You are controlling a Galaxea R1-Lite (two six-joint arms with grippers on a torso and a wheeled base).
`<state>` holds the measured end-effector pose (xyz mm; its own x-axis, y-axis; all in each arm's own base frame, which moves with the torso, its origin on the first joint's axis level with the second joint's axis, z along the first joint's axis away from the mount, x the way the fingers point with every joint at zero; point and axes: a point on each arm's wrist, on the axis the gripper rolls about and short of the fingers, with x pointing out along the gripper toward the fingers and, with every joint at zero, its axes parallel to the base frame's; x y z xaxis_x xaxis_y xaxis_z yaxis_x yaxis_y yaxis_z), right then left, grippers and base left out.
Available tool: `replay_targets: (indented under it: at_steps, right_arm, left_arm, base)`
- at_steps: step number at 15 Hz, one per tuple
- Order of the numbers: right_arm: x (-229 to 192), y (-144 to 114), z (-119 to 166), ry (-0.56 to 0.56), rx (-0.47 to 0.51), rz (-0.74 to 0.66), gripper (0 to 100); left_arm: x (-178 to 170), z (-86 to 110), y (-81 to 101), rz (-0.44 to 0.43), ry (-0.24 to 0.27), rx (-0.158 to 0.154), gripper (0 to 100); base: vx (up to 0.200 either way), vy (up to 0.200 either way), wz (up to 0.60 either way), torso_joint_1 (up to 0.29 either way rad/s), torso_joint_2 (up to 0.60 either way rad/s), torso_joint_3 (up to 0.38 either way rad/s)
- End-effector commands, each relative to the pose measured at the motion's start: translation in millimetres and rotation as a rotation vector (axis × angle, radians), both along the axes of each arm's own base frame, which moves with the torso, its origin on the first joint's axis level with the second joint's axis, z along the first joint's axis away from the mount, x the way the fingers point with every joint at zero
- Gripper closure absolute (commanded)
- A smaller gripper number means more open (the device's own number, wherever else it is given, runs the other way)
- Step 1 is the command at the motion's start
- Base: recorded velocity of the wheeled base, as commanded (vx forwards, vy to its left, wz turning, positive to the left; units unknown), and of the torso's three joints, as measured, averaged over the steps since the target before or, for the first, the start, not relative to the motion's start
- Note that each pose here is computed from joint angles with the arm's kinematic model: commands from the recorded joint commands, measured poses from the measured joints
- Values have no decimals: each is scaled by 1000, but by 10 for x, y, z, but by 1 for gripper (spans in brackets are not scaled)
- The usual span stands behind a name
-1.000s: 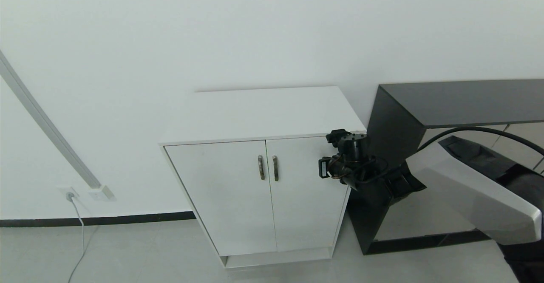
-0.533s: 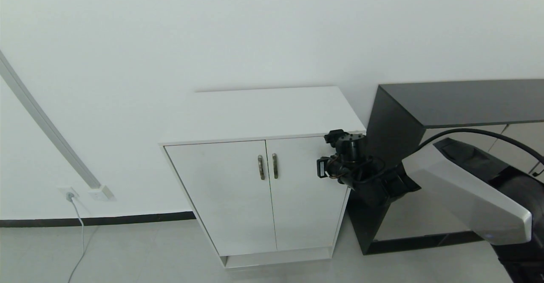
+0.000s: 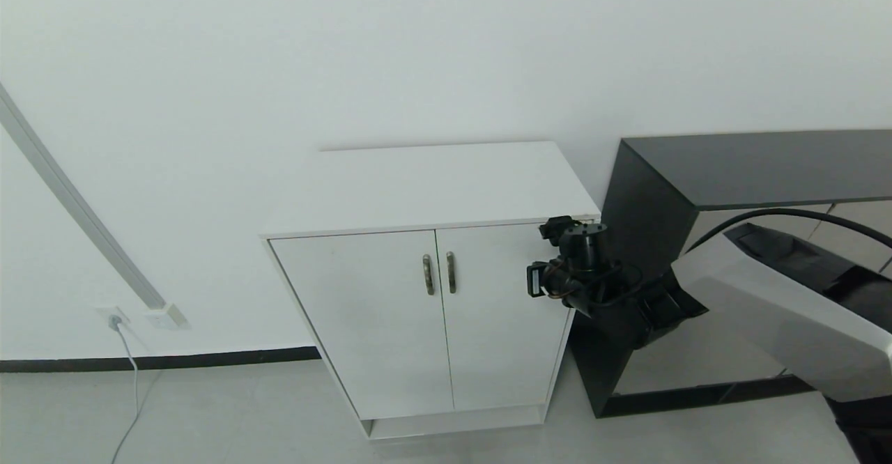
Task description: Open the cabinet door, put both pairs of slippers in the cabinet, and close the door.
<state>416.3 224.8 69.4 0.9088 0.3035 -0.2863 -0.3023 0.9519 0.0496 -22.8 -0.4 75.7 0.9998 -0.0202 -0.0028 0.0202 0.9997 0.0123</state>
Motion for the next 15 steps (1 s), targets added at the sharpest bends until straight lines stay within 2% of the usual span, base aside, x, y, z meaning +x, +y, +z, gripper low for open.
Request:
replay_targets:
  at_steps: [1,6,9,12,15]
  right_arm:
    - [-281,-163,253,-22,11,-5,100]
    - [-1087,-607,415,-52,24,-12,100]
    - [-1448,-942,531,-73,15,-125,100]
    - [-1876,-1446,591,-74,5,-237,100]
    - [-2300,-1754,619,-91,-28,-299,100]
  left_arm:
    - [0,-1,0,0,0,0,100]
    - [0,-1,0,0,0,1,100]
    - [0,-1,0,0,0,0,100]
    - [0,1,0,0,-1,0,100]
    - [0,1,0,2,-1,1,100]
  base:
    - [0,0,0,0,0,0]
    - [0,0,0,0,0,0]
    - [0,0,0,0,0,0]
    - [0,0,0,0,0,0]
    - [0,0,0,0,0,0]
